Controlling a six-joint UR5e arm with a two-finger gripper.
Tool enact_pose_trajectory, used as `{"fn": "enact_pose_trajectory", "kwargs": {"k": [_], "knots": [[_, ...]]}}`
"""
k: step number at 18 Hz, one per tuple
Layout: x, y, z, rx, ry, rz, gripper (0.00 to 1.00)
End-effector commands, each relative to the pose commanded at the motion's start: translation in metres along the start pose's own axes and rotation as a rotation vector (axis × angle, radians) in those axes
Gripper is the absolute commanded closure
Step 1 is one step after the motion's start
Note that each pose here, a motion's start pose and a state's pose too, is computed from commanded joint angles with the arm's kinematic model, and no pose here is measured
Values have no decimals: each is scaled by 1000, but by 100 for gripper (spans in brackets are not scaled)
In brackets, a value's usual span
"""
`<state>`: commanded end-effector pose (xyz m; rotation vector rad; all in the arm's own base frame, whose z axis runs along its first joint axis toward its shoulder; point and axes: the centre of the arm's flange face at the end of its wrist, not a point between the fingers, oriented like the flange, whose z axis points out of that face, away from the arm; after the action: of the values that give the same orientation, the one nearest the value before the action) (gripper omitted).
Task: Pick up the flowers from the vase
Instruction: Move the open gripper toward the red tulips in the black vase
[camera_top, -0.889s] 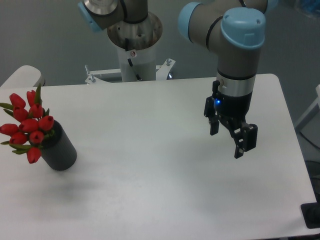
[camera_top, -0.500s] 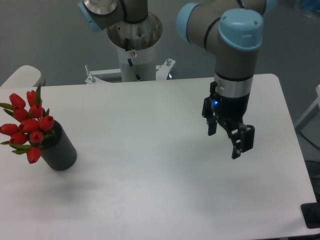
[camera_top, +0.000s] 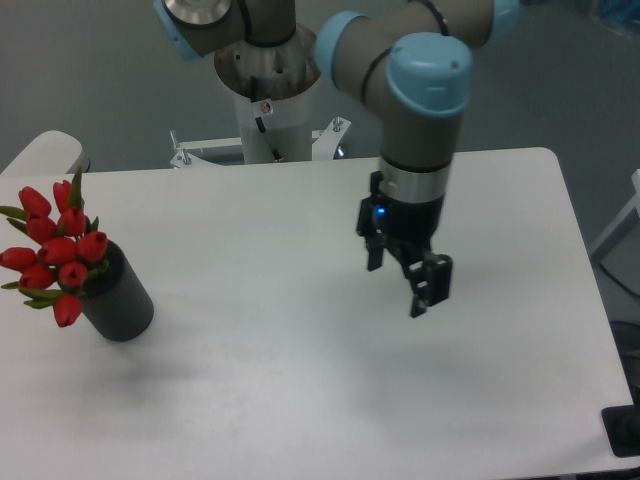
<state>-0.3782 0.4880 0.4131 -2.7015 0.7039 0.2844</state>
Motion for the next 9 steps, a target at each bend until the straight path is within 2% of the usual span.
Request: {"fn": "enact_pose_trajectory", "kwargs": {"k": [4,6,9], "knots": [[32,-11,3,201,80,-124,0],[51,-11,6,233,112,-162,0],[85,-19,7,295,162,-170,0]]}}
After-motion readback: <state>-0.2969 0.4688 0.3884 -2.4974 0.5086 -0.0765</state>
